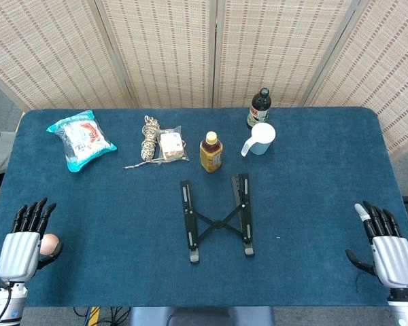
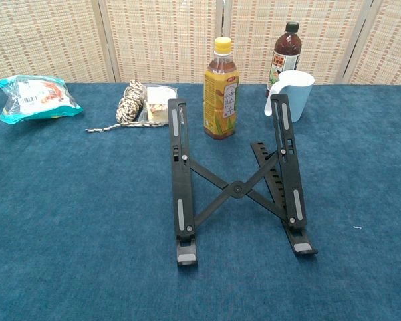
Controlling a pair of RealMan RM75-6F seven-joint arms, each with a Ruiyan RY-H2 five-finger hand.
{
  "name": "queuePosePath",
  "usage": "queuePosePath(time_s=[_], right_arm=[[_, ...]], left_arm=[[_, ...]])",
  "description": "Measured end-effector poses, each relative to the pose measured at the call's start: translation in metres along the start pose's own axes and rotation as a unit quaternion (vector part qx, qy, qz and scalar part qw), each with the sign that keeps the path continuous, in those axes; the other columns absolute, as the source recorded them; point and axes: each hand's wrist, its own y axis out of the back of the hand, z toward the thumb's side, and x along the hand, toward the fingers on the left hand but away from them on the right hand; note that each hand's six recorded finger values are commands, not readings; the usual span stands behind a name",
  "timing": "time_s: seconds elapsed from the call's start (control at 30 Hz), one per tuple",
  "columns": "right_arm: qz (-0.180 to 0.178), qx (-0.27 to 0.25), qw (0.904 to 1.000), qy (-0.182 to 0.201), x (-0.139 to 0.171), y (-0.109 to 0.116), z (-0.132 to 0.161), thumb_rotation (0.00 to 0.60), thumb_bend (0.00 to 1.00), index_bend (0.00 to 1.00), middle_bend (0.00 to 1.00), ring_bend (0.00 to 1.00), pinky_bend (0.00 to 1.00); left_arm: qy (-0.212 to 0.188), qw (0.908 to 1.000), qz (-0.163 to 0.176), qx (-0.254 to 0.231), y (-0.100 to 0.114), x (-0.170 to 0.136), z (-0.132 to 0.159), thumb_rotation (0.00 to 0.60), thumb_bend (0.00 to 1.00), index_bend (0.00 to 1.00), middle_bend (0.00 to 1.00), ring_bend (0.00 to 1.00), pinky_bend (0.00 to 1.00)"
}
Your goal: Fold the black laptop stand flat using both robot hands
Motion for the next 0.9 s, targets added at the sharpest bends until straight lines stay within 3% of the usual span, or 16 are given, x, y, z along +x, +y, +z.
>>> queuePosePath(time_s=[0.43,0.63,0.9], right_arm=[[0.013,-0.016,0.9997,0.01,-0.005,-0.001,0.003,0.6,0.15,0.0,0.04,0.0,0.0],[0.042,-0.034,0.9982,0.026,-0.009,-0.007,0.009,0.6,0.15,0.0,0.04,0.0,0.0],[0.099,-0.095,0.9893,0.049,-0.02,-0.015,0.026,0.6,0.0,0.0,0.07,0.0,0.0]], left_arm=[[-0.003,1.0,0.0,0.0,-0.001,0.001,0.004,0.6,0.25,0.08,0.0,0.0,0.0],[-0.009,1.0,0.001,0.001,0.001,0.002,0.007,0.6,0.25,0.08,0.0,0.0,0.0],[-0.01,0.9999,0.002,-0.001,0.001,0.001,0.009,0.6,0.25,0.08,0.0,0.0,0.0]])
